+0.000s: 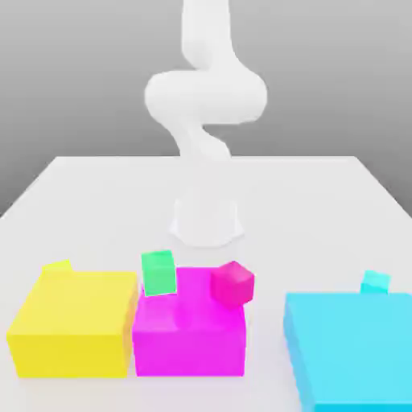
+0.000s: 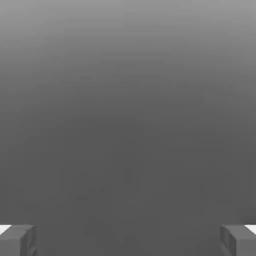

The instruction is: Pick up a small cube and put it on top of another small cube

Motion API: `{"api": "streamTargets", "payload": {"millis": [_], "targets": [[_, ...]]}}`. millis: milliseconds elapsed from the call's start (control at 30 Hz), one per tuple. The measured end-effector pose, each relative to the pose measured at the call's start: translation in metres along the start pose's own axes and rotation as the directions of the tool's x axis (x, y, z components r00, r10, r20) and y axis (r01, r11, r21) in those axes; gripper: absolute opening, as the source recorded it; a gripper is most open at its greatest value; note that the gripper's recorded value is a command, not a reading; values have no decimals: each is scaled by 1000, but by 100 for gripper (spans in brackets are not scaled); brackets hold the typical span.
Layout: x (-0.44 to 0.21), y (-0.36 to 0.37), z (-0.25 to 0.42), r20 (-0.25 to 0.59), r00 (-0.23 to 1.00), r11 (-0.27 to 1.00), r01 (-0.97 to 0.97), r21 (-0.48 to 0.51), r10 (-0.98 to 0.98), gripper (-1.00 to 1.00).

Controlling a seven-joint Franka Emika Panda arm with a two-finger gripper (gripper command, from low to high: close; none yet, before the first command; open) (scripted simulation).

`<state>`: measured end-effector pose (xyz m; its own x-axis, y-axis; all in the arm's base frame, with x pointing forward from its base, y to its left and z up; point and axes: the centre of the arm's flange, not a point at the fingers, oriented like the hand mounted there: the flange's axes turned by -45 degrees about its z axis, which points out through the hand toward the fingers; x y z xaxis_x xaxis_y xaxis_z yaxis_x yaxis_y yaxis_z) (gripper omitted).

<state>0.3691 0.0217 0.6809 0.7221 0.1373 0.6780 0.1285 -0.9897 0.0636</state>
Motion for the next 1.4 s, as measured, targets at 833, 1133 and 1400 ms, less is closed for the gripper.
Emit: {"api": "streamTargets", "payload": {"millis": [833,1133,1400], "targets": [[-197,-275,256,-213,-3,-109,865,490,-977,0],[-336,-344,279,-500,-472,-680,603,418,-726,0],[-414,-354,325,-574,-564,-802,471,366,-593,0]]}}
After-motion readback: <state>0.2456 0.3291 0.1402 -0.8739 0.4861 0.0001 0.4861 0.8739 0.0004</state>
